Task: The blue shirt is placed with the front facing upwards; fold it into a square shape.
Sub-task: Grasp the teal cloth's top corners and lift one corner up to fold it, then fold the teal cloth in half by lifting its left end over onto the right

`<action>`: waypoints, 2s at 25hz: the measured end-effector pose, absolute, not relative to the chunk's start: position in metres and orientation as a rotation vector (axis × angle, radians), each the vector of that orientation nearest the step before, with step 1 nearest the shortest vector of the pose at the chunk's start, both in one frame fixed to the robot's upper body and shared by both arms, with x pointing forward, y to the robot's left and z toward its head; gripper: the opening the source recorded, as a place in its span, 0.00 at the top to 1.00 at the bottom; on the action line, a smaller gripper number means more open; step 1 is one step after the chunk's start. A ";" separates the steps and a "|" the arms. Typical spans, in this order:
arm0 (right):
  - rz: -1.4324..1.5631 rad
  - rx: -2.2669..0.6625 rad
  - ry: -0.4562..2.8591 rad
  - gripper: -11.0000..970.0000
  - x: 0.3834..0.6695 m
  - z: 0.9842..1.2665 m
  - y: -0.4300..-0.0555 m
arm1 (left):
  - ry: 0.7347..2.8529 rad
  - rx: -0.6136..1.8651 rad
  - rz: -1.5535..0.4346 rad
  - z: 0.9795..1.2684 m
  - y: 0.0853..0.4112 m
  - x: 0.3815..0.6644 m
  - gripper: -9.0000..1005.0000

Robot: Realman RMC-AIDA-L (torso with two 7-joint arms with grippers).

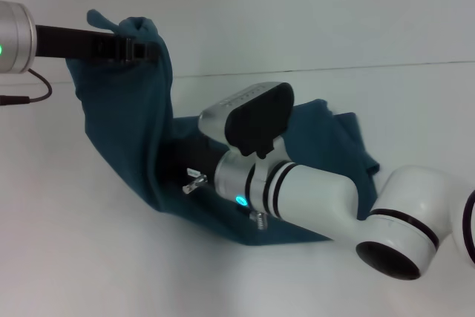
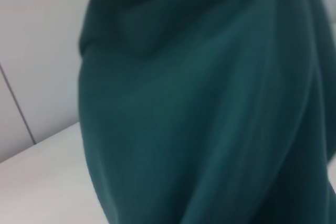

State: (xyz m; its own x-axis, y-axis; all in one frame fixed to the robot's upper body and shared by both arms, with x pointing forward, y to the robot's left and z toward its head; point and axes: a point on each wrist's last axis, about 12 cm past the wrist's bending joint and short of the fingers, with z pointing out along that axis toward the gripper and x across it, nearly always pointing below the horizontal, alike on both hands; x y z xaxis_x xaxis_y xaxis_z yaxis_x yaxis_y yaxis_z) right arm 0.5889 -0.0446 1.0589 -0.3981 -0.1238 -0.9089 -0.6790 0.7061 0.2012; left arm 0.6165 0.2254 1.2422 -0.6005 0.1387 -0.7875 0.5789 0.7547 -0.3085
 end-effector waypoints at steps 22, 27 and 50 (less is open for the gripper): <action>0.761 -0.142 1.785 0.97 0.579 1.034 -0.169 | 2.161 0.570 -0.763 1.233 0.212 0.616 0.89; 0.694 0.013 1.690 0.97 0.585 1.039 -0.240 | 2.144 0.584 -0.834 1.223 0.193 0.617 0.89; 0.557 0.091 1.700 0.97 0.592 1.051 -0.305 | 2.037 0.623 -0.951 1.123 0.065 0.602 0.89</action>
State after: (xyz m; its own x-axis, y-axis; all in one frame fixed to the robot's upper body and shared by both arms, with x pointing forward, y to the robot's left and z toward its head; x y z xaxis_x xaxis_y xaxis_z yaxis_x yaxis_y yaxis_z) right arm 0.5917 -0.3052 1.0511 -0.2152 0.3625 -0.9068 -0.2445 0.8790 0.4094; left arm 0.6015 0.0651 1.1229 -0.5696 0.0991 -0.8159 0.6891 0.5985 -0.4085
